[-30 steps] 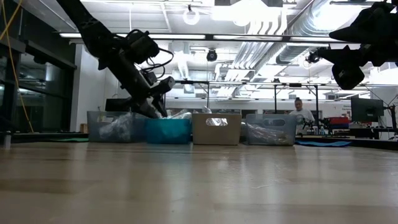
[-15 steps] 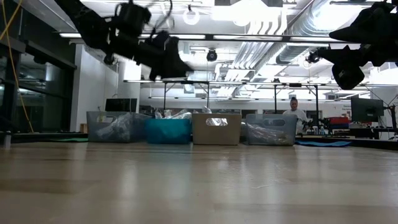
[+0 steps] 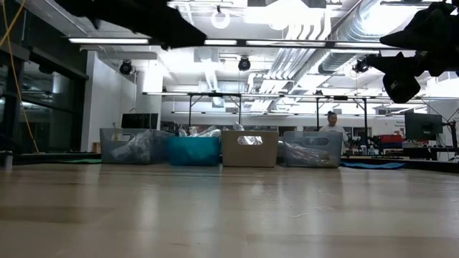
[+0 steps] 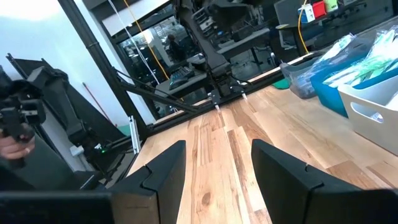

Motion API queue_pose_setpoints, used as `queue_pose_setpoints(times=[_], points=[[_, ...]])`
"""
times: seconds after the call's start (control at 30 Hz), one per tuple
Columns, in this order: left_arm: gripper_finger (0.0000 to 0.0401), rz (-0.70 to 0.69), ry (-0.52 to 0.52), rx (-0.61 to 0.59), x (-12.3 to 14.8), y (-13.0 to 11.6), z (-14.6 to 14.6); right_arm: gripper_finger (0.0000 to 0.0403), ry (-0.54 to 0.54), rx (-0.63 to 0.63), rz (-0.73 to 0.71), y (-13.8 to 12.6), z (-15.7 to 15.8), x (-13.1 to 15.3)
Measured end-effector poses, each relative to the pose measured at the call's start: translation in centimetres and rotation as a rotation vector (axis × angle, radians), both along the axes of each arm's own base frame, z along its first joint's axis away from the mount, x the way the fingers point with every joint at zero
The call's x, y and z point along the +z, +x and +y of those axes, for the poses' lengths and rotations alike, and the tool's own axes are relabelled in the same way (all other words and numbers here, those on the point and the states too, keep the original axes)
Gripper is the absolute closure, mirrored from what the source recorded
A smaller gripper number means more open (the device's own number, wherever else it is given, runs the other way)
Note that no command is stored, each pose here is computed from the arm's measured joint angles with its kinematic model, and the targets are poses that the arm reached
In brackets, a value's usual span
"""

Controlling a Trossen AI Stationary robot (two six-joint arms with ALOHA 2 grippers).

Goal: Pick & Place Toothbrushes
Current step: Return to Home Position

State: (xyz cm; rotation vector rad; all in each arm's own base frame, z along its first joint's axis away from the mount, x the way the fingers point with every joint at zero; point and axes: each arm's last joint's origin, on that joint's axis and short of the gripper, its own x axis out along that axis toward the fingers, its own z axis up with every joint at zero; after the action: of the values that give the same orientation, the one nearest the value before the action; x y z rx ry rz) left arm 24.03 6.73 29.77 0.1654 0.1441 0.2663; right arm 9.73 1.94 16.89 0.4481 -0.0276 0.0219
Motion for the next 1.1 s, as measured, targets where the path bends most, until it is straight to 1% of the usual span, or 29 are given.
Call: queue_pose_setpoints(times=[0.1, 0.17, 0.37, 0.47, 0.57, 0.77, 0.93, 1.1], points=[[0.0215, 0.017, 0.052, -0.005, 0.6, -2.7, -0.7, 0.0227, 0.000, 0.000, 0.000, 0.0, 0.0, 0.0], [0.0215, -0.005, 0.085, -0.010, 0.7, -4.4, -1.2, 0.0227, 0.000, 0.000, 0.000, 0.0, 0.0, 0.0], [0.0215, -0.061, 0.108, -0.131, -1.2, -8.6, -2.8, 0.0227, 0.000, 0.000, 0.000, 0.0, 0.0, 0.0], [0.0215, -0.084, 0.089, -0.184, -2.9, -10.2, -3.4, 0.0227, 0.000, -0.001, 0.000, 0.0, 0.0, 0.0], [0.0215, -0.107, 0.061, -0.210, -4.7, -11.5, -3.8, 0.0227, 0.000, 0.000, 0.000, 0.0, 0.0, 0.0], [0.0215, -0.188, 0.029, -0.206, -7.4, -13.6, -4.4, 0.0227, 0.000, -0.001, 0.000, 0.0, 0.0, 0.0], [0.0215, -0.218, 0.011, -0.204, -9.2, -14.4, -4.6, 0.0227, 0.000, 0.000, 0.000, 0.0, 0.0, 0.0], [0.0215, -0.250, -0.049, -0.203, -10.5, -14.7, -4.7, 0.0227, 0.000, -0.001, 0.000, 0.0, 0.0, 0.0]])
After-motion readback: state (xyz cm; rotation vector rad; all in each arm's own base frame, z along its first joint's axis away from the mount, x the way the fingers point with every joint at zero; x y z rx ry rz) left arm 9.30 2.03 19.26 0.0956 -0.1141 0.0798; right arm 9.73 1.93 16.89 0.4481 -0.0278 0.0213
